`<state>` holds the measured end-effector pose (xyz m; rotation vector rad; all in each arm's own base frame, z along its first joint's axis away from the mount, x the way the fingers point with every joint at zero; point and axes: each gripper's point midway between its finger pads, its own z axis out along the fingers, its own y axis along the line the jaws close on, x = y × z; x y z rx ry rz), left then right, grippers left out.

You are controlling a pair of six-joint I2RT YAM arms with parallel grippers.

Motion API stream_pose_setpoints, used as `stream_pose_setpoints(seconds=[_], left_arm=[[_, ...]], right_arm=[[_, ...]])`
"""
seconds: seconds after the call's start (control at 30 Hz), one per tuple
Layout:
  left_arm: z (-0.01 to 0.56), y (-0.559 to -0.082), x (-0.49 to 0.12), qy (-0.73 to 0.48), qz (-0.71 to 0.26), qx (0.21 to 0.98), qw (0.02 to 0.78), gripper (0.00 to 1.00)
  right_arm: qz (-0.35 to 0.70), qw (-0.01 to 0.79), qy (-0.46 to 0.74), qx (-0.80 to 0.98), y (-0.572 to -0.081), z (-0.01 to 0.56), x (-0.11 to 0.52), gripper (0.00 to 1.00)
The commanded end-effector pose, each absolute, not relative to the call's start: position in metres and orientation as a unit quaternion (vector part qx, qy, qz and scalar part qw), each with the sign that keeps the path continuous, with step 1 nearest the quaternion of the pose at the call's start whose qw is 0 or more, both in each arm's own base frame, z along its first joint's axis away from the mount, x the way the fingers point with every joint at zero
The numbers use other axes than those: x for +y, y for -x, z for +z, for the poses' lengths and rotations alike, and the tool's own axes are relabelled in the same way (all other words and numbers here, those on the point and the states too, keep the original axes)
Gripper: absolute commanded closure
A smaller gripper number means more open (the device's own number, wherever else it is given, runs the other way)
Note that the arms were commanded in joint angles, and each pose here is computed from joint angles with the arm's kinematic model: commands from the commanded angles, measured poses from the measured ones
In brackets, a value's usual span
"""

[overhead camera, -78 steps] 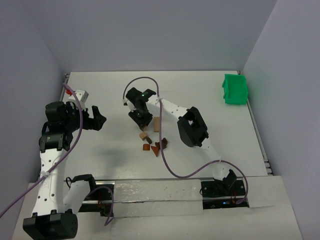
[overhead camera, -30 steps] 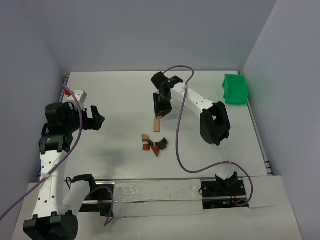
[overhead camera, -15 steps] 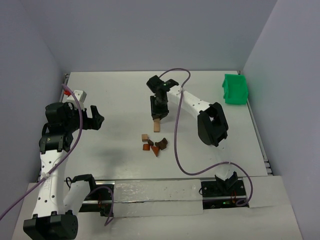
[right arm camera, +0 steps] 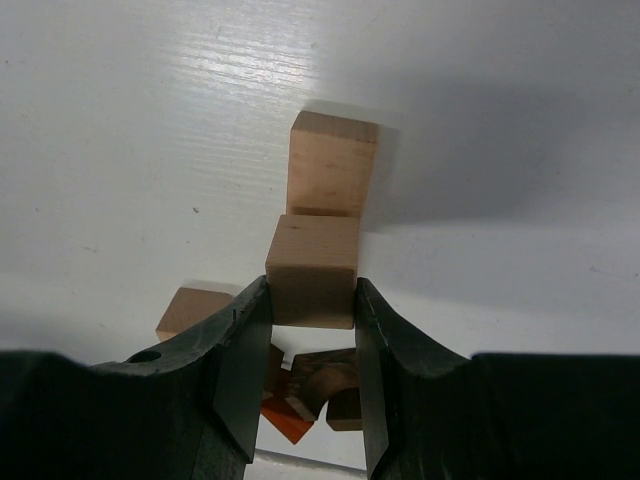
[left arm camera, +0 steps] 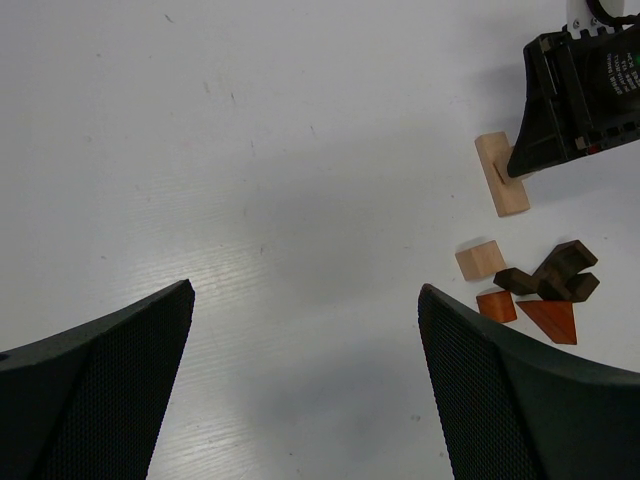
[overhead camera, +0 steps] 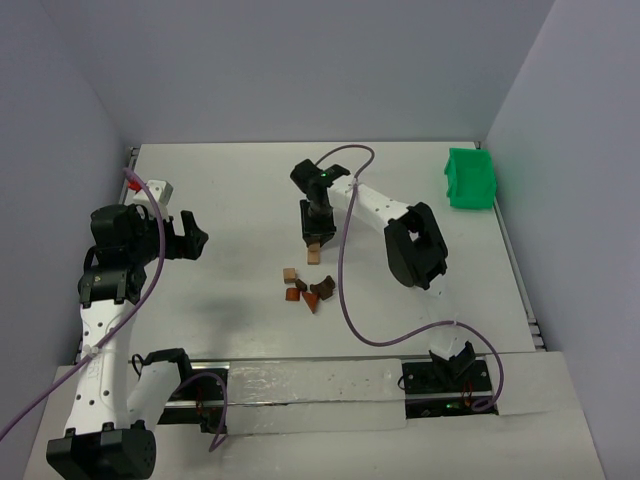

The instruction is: Build the wood block tower

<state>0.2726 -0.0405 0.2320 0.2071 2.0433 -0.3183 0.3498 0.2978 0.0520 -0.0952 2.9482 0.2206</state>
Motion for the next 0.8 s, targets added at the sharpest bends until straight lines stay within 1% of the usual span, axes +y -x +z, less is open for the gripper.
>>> stream_pose_setpoints(seconds=[0.0,0.77], left_arm=[[0.245,-0.278,-0.041,-0.089,-0.129,0.832,0.532,0.01],[0.243,-0.279,-0.041,-0.088,-0.130,0.833,0.530,0.01]], right_arm=[[0.075,0.118,0.023,0.990,-0.364,0.061,0.302,1.00],[0.056,0.126,-0.005,0.990,-0.379,0.055,0.294,0.99]])
